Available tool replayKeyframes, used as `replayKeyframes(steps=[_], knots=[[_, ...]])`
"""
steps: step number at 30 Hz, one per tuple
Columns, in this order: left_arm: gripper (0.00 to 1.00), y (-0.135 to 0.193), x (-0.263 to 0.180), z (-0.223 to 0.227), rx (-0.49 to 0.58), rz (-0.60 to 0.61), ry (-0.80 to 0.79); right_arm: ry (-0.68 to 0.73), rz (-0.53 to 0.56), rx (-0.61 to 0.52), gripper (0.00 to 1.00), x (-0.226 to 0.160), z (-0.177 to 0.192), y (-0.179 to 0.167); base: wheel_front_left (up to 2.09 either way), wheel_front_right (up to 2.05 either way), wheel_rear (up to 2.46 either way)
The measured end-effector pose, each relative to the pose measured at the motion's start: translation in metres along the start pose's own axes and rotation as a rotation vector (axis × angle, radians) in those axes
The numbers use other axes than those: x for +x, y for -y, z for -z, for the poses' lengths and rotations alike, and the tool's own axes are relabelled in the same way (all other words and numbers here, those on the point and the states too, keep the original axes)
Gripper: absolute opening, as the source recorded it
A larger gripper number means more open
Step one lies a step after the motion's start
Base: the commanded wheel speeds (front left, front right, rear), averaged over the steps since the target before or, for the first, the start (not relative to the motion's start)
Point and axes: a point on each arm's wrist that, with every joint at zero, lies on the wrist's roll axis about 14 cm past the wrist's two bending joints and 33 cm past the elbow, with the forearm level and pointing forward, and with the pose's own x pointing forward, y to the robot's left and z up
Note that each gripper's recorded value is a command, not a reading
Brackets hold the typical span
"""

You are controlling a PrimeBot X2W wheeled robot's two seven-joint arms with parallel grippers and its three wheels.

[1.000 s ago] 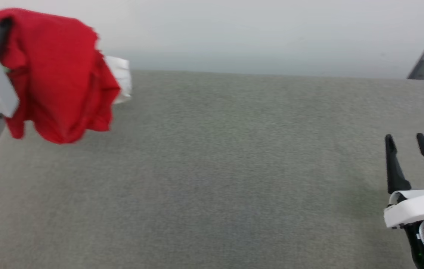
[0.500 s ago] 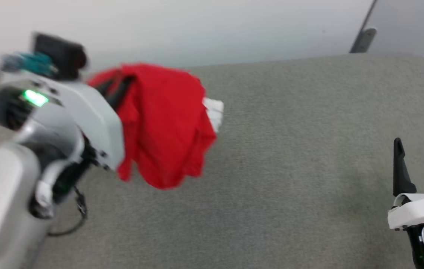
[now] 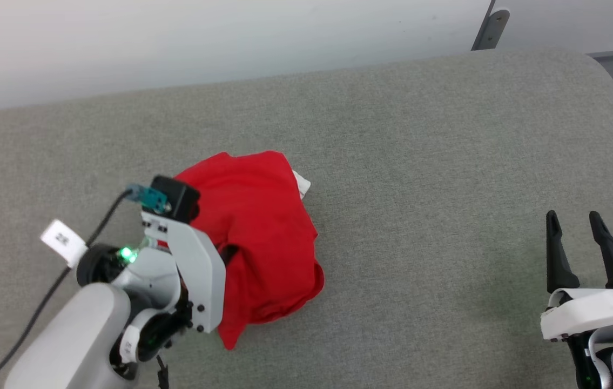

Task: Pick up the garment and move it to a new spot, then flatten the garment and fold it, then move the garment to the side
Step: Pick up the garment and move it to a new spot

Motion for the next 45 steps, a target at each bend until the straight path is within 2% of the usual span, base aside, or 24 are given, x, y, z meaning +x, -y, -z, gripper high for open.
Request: replayKeyframes(steps=[7,13,14,16,17,18,19,28,36,45], knots=[[0.0,-0.003,0.014,0.045,-0.058,0.01,-0.142,-0.016,-0.021,0.012,1.0,0.003,0.007,-0.009,0.0,0.0,0.0],[0.0,-0.007,0.018,0.061,-0.081,0.008,-0.193,-0.026,-0.041,0.018,1.0,0.004,0.011,-0.015,0.0,0.0,0.0],[0.08,-0.007,0.018,0.06,-0.079,0.009,-0.192,-0.026,-0.043,0.018,1.0,0.004,0.011,-0.016,0.0,0.0,0.0],[0.35,-0.008,0.016,0.056,-0.071,0.007,-0.187,-0.025,-0.049,0.016,1.0,0.004,0.01,-0.017,0.0,0.0,0.0],[0.59,-0.008,0.015,0.054,-0.067,0.004,-0.185,-0.024,-0.052,0.014,1.0,0.004,0.01,-0.017,0.0,0.0,0.0],[0.94,-0.008,0.013,0.052,-0.061,0.003,-0.179,-0.023,-0.054,0.012,1.0,0.004,0.009,-0.017,0.0,0.0,0.0],[1.0,-0.009,0.011,0.049,-0.059,0.0,-0.169,-0.021,-0.058,0.013,1.0,0.004,0.008,-0.018,0.0,0.0,0.0],[1.0,-0.018,-0.023,0.009,-0.019,-0.044,-0.014,0.012,-0.102,0.019,1.0,0.006,-0.004,-0.03,0.0,0.0,0.0],[1.0,-0.038,-0.08,-0.038,0.01,-0.143,0.307,0.032,-0.144,0.027,1.0,0.001,-0.013,-0.043,0.0,0.0,0.0],[1.0,-0.077,-0.148,-0.04,-0.045,-0.294,0.61,0.056,-0.18,0.029,1.0,0.0,-0.021,-0.054,0.0,0.0,0.0]])
